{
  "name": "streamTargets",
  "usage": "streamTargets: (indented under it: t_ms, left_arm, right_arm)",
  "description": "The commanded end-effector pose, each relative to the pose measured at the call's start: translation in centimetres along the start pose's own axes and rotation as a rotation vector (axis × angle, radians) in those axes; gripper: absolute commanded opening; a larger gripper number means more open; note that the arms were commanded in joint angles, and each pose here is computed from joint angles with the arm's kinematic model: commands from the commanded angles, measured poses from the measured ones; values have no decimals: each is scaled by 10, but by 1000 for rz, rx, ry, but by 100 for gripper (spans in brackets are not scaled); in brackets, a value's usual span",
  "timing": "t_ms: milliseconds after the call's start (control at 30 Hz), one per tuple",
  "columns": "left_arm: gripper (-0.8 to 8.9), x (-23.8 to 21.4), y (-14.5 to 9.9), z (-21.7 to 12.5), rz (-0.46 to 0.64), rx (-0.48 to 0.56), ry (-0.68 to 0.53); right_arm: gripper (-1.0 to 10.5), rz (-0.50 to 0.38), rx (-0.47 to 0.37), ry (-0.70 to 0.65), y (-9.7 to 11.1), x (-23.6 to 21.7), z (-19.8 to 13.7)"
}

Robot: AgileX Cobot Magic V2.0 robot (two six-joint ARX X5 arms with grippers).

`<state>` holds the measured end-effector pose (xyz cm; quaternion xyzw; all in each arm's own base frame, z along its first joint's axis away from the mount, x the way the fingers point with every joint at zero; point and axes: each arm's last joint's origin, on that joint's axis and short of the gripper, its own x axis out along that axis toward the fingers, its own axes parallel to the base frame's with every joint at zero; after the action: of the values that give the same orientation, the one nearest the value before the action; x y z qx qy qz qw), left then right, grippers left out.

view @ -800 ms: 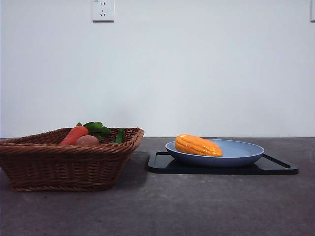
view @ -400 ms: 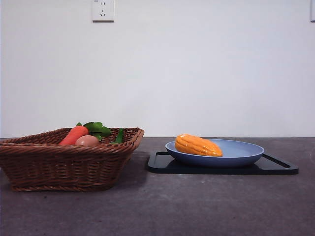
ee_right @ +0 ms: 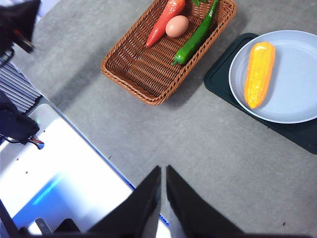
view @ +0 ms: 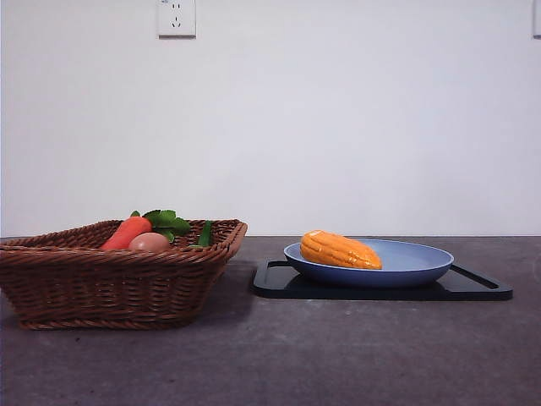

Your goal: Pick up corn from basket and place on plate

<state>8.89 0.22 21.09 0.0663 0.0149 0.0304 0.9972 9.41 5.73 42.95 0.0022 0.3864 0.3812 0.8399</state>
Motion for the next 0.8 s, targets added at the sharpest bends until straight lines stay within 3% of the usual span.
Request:
streamTargets:
  t_ms: [33,333,800]
  left_arm:
    - [4,0,-1,-11,5,4,-5]
    - [4,4,-5,-40,-5,4,95]
    - [4,9,-8,-63,-11,-89,159]
  right_arm:
    - [2,4,13,28,2,-3,-1]
    - [2,4,13,28,2,-3,-1]
    - [2,4,13,28,2,-3,-1]
